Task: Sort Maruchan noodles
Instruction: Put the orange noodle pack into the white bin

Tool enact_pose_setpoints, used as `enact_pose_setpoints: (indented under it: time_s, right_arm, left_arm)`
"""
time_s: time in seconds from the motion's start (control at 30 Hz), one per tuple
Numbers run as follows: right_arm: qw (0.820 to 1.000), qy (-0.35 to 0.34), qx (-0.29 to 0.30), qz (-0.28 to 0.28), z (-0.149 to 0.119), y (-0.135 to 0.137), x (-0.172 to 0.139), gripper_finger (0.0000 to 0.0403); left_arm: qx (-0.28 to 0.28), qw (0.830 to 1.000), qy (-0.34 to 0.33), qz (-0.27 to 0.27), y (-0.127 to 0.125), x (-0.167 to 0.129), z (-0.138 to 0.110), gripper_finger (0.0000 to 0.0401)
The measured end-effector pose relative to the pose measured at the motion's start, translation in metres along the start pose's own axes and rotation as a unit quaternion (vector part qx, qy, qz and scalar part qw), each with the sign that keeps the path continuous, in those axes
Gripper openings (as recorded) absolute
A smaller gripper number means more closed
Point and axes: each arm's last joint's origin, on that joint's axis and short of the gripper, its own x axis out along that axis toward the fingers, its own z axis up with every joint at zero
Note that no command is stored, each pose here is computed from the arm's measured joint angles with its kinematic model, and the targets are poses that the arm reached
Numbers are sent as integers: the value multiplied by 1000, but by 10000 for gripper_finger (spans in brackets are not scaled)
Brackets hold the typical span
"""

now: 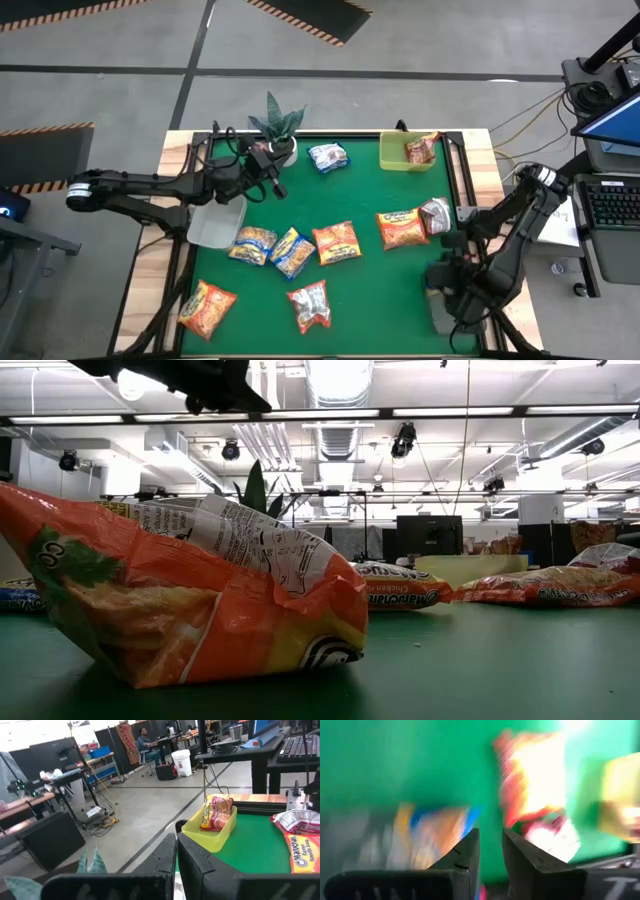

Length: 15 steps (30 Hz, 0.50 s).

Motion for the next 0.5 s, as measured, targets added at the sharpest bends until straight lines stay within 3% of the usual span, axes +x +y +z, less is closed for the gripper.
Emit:
enact_pose_setpoints:
  time_s: [0.1,0.2,0.37,0.5]
  right_arm:
    - [992,-57,104,-40,12,-13,3,61]
    - [985,-61,154,-36,21,-23,9,47]
    - [982,-94,162,-4,44,-35,19,23]
    - [978,-150,140,27,64,-45,29,10]
  left_arm:
    - [-15,999,17,-29,-2,0,-4,0]
    - [-28,995,36,-89,-7,0,-9,0]
    - [-52,976,63,-200,-19,5,-19,0]
    - [-77,960,93,-252,-31,12,-30,0]
